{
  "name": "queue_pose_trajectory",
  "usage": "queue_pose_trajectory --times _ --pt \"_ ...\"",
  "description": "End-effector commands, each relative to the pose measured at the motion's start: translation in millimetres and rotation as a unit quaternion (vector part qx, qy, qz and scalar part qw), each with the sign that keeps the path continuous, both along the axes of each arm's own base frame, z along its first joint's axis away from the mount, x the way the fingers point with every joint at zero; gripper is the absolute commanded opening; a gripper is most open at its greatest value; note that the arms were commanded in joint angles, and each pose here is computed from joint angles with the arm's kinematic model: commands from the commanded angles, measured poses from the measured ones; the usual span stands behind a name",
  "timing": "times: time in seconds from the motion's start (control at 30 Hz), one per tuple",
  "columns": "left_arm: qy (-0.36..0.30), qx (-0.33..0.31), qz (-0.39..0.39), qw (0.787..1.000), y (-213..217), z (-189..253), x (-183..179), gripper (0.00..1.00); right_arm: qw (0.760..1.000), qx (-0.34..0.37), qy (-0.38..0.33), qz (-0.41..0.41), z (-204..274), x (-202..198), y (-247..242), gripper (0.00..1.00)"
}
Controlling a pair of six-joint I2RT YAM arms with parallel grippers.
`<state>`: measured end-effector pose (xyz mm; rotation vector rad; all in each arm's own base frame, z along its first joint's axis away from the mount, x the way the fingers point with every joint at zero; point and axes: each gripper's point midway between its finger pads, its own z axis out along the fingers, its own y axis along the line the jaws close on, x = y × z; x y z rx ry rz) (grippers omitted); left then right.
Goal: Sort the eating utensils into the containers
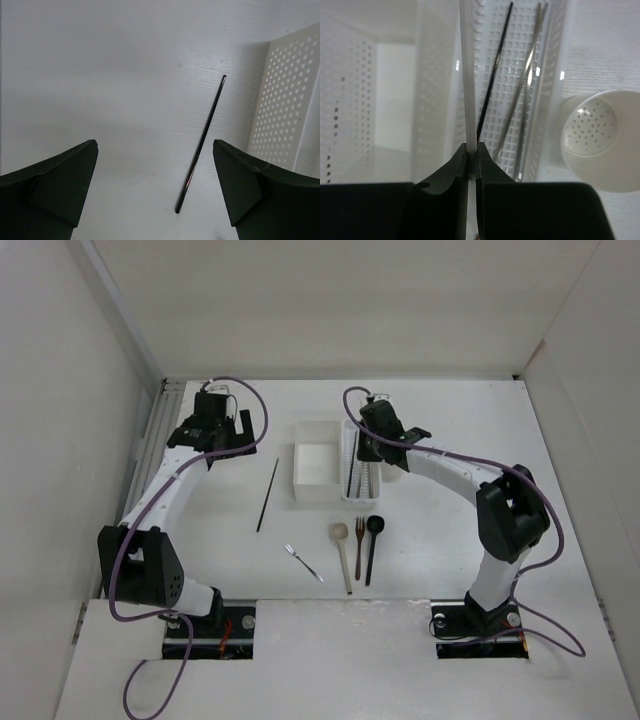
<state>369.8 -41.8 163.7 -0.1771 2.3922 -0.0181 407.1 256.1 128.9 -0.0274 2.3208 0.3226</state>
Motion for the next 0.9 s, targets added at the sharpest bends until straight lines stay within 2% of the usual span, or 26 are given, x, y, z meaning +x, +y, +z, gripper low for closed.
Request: queue_pose_trajectory --times 0.0,0.1,0.23,0.6,0.73,0.77,0.87 --pt "-0.050 0.007 0.007 0.999 3.3 27.9 8.2 1.00 1.000 0.023 -0.013 -0.006 9.2 11.6 -1.8 0.00" --pt "-0.040 0.000 -0.001 0.999 -0.6 20.6 6.9 1.00 1.000 0.010 -0.007 -0.007 -2.4 17.9 -0.4 0.00" --pt "-0.044 -0.005 -0.005 0.999 -3.0 21.9 8.5 1.00 0.999 -0.022 0.044 -0.017 -33.1 18.1 -11.9 0.00" --pt "-0.045 -0.002 -0.002 0.999 -1.4 22.0 8.6 1.00 0.996 -0.013 0.085 -0.023 -52.3 12.9 -5.4 0.00" --pt "-0.044 0.002 -0.005 0.999 -1.0 21.9 8.6 1.00 0.996 -0.010 0.081 -0.023 -48.9 15.1 -4.0 0.12" --pt "-0.044 0.002 -0.005 0.999 -1.0 21.9 8.6 1.00 0.996 -0.010 0.081 -0.023 -48.9 15.1 -4.0 0.20" --pt "-0.038 0.002 -0.013 0.999 -2.1 17.5 6.4 0.85 0.996 -0.013 0.079 -0.026 -48.8 15.9 -5.4 0.34"
